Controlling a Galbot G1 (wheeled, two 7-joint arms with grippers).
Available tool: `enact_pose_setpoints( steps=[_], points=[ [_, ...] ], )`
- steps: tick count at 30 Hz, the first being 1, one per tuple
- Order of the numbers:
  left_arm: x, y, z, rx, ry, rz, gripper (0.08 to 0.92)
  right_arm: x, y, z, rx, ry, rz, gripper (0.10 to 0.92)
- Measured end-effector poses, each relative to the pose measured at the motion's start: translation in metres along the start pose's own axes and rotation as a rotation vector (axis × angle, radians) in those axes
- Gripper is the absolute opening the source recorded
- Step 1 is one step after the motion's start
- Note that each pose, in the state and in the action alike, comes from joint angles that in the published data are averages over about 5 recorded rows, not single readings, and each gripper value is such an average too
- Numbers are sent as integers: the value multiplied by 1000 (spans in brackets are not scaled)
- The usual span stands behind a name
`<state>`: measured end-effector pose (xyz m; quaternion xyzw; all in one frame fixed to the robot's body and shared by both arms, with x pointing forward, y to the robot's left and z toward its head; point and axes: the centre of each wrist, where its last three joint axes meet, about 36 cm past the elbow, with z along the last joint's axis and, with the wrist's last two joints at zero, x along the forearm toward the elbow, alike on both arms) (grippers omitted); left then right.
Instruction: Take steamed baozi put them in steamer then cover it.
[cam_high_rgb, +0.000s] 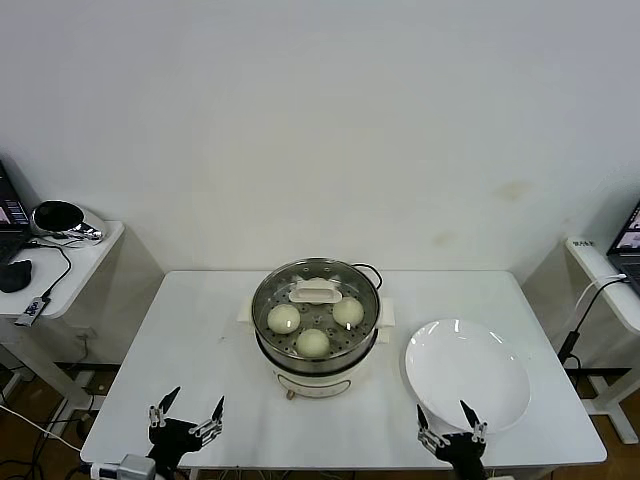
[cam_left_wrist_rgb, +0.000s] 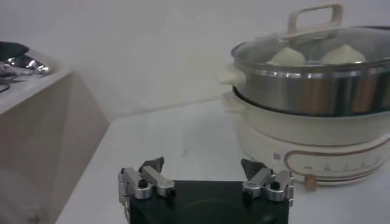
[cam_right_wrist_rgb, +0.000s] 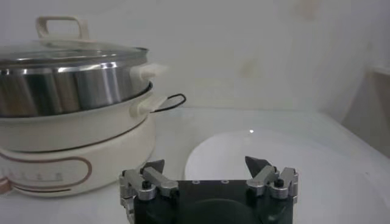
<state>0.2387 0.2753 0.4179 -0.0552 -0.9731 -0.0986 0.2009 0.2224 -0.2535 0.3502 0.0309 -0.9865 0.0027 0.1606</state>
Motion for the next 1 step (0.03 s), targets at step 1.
enact_pose_setpoints(
  steps=[1],
  points=[
    [1, 0, 0, -2, 1, 1, 823, 1, 0, 0, 1, 2, -1, 823]
  ],
)
